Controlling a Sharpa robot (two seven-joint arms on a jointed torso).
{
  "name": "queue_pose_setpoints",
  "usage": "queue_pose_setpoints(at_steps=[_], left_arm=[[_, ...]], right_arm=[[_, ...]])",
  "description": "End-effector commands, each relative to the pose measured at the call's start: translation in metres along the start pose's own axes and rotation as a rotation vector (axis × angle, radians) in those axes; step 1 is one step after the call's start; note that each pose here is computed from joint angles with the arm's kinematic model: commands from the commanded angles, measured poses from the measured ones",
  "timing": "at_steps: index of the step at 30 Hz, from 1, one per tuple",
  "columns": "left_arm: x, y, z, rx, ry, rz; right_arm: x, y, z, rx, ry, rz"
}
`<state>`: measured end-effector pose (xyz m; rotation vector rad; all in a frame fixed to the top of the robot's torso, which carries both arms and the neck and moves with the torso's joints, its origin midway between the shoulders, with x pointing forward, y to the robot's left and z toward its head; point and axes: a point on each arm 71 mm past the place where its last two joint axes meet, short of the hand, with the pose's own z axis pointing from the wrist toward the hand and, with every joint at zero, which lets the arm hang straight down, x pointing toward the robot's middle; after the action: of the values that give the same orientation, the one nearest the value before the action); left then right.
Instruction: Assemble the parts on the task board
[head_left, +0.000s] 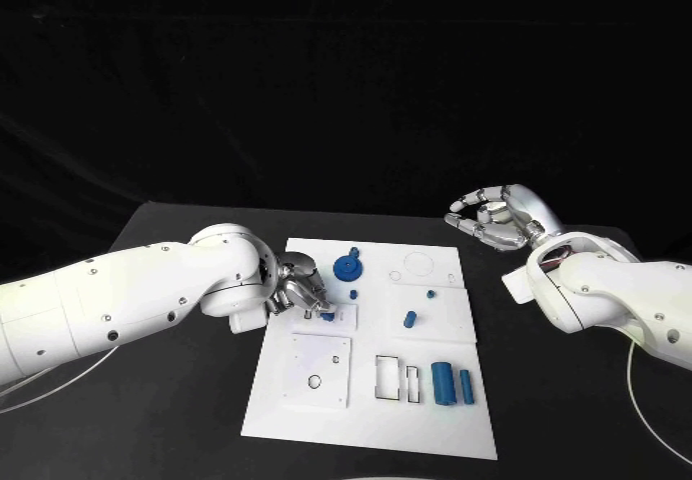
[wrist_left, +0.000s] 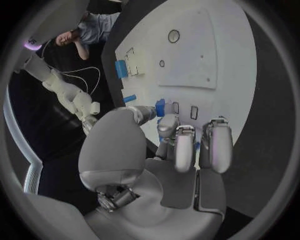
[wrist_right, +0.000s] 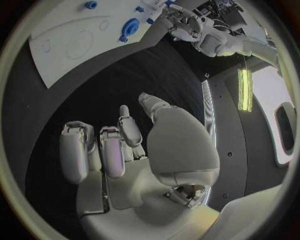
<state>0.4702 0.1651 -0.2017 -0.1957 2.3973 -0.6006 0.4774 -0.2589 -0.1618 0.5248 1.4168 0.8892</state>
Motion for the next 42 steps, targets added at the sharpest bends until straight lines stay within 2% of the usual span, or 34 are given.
queue_pose_setpoints(at_steps=[1, 8, 13, 20, 26, 35, 42], left_arm=[[-0.0026, -0.0003, -0.0014, 0.024, -0.101, -0.030], [0.0073, 0.0060, -0.0001, 0.024, -0.162, 0.006], [0.0104, 0.0060, 0.0004, 0.034, -0.209, 0.038], [0.0122, 0.0043, 0.0000, 0.040, -0.236, 0.078], [0.0133, 0.0023, 0.0001, 0.043, -0.241, 0.097], [0.0157, 0.0026, 0.0020, 0.032, -0.200, 0.126], [0.0153, 0.0007, 0.0039, 0.026, -0.203, 0.166]], right_arm=[[0.001, 0.000, 0.000, 0.001, 0.015, 0.002], [0.002, -0.002, 0.000, 0.007, 0.019, 0.002], [0.002, -0.002, -0.001, 0.008, 0.019, 0.002], [0.003, -0.003, -0.001, 0.011, 0.022, 0.002], [0.003, -0.003, -0.002, 0.012, 0.024, 0.002], [0.005, -0.004, -0.002, 0.015, 0.033, 0.003], [0.007, -0.004, -0.002, 0.017, 0.040, 0.006]])
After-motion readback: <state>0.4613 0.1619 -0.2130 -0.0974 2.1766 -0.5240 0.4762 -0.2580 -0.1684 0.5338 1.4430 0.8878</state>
